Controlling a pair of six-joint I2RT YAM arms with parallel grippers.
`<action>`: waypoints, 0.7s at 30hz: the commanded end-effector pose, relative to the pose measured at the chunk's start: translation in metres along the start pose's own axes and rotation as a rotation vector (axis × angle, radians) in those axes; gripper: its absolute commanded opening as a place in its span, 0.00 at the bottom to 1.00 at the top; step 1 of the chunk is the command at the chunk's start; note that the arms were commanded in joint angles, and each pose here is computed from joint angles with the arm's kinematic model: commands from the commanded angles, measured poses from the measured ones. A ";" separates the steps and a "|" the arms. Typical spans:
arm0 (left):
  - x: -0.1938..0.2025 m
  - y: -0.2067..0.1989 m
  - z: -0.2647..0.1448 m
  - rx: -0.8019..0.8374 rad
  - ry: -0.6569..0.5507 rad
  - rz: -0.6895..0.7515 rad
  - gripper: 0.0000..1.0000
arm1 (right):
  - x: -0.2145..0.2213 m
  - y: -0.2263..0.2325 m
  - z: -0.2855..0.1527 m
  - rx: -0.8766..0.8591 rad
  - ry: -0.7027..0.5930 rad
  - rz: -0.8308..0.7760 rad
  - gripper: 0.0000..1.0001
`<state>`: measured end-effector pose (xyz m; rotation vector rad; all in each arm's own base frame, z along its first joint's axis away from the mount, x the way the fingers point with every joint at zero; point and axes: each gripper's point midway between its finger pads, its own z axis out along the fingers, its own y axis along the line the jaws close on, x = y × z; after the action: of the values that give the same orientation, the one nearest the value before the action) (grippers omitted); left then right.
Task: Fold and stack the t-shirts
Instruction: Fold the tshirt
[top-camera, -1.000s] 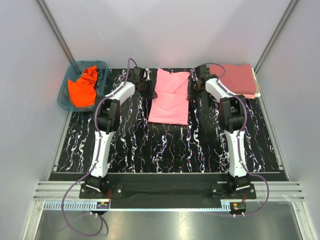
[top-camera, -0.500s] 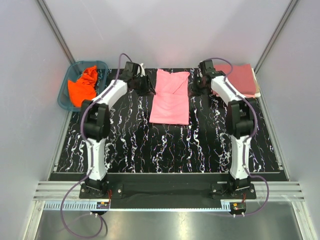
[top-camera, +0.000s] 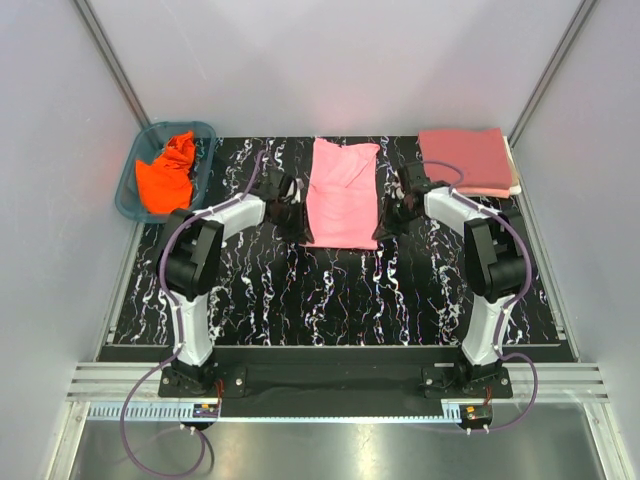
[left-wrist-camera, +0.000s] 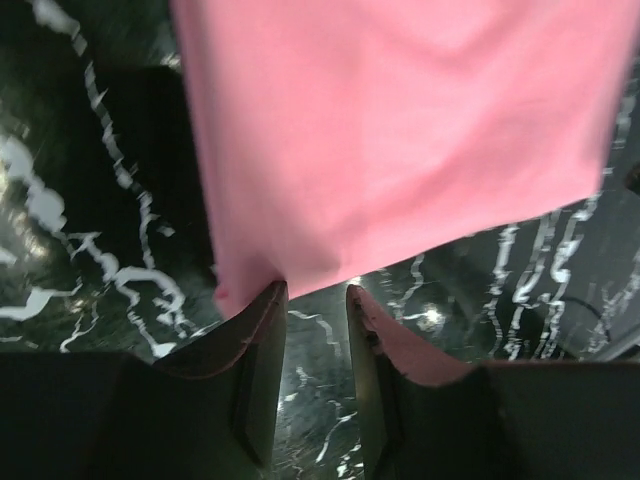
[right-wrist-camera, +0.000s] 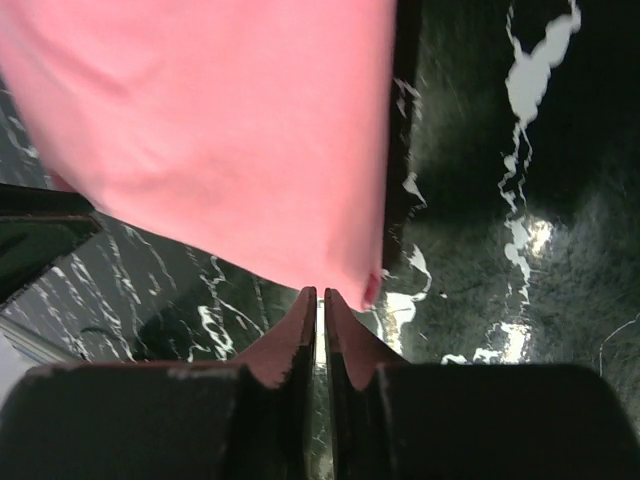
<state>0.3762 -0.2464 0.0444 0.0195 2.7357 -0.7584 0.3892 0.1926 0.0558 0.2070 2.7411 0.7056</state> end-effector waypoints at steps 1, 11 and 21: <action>0.004 0.013 0.004 -0.047 -0.025 -0.020 0.34 | 0.001 -0.004 0.010 -0.014 -0.014 -0.011 0.13; 0.006 0.001 -0.036 -0.085 -0.083 0.013 0.37 | 0.010 -0.015 -0.002 0.035 -0.036 -0.022 0.16; -0.014 0.008 -0.033 -0.039 -0.080 -0.047 0.50 | 0.017 -0.001 -0.024 0.005 -0.061 0.133 0.36</action>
<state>0.3668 -0.2181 0.0629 -0.0811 2.7150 -0.6570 0.3667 0.1863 0.0579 0.3059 2.7297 0.7049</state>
